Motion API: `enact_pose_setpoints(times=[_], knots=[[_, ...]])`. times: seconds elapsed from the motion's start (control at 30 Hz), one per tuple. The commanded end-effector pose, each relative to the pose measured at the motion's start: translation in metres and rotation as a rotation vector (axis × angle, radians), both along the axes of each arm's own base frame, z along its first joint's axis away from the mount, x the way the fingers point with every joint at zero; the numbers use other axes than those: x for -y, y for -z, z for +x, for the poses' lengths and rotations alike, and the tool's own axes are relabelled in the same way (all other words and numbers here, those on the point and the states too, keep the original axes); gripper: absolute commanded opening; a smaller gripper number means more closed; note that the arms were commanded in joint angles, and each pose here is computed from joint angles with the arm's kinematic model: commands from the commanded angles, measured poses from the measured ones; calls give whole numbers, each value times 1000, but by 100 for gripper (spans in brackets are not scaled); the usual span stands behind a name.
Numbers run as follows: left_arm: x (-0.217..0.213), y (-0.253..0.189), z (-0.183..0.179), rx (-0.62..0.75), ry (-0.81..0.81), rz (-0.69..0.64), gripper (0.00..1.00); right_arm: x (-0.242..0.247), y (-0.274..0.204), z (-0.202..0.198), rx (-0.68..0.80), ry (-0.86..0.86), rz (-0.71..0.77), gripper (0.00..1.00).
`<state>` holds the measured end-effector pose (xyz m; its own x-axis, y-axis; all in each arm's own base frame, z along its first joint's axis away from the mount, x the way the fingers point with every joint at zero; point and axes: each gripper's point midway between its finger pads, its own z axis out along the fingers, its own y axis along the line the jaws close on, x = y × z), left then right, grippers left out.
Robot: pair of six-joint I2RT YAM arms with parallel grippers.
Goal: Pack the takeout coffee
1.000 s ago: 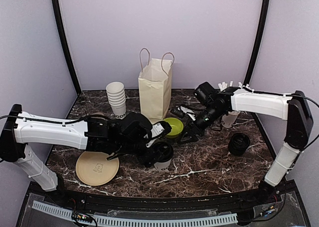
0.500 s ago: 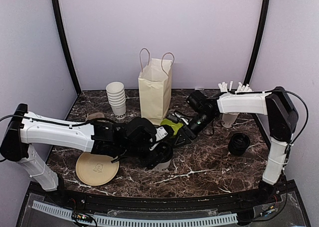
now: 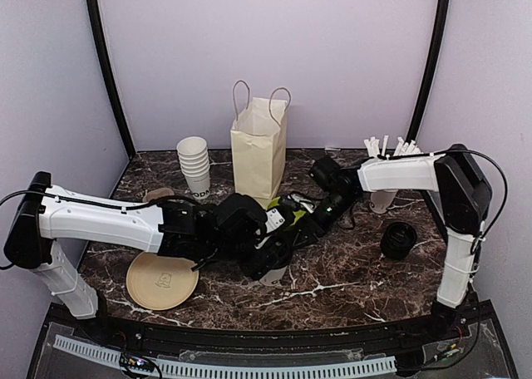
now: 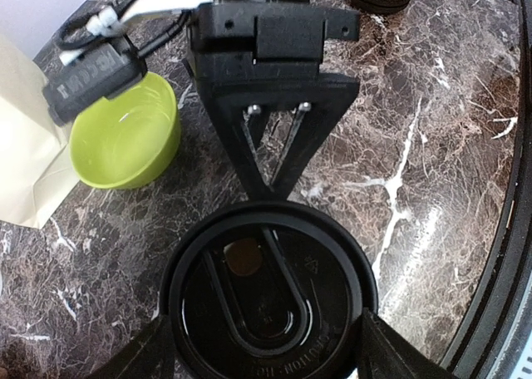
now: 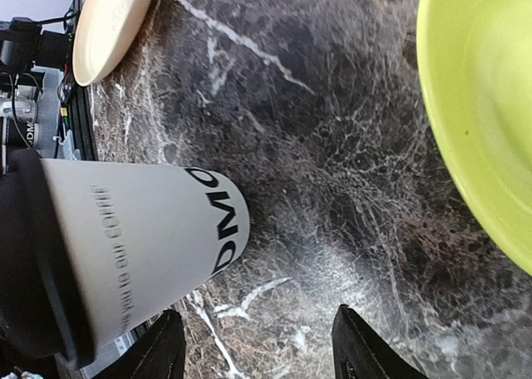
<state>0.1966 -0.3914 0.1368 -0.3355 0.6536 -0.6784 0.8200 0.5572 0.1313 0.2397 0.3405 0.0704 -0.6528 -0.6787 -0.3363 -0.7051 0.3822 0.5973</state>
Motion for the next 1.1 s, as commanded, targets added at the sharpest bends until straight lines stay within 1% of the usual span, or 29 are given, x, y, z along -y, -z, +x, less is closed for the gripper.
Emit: enact_pose_setpoints(times=[0.0, 0.13, 0.27, 0.33, 0.37, 0.5, 0.63, 0.73, 1.0, 1.07], knots=[[-12, 2, -8, -34, 20, 58, 76, -2, -48, 7, 139, -13, 57, 61], [-3, -20, -8, -20, 35, -3, 76, 6, -64, 5, 204, -22, 65, 62], [1, -33, -8, -15, 34, -39, 80, 15, -77, 3, 244, -30, 86, 64], [2, -41, -7, -25, 11, -56, 84, 20, -82, 4, 264, -28, 94, 65], [2, -47, -4, -22, -5, -66, 88, 22, -85, 4, 273, -27, 100, 65], [4, -56, -4, -52, -36, -82, 94, 30, -92, 7, 299, -12, 113, 66], [5, -50, -5, -119, -56, -42, 94, 37, -98, 12, 316, 6, 123, 66], [1, -36, -4, -173, -93, 1, 94, 45, -104, 16, 328, 27, 135, 67], [-7, -17, 3, -213, -133, 69, 95, 58, -107, 22, 332, 68, 158, 67], [-8, -11, 4, -220, -138, 89, 94, 60, -108, 23, 332, 74, 162, 67]])
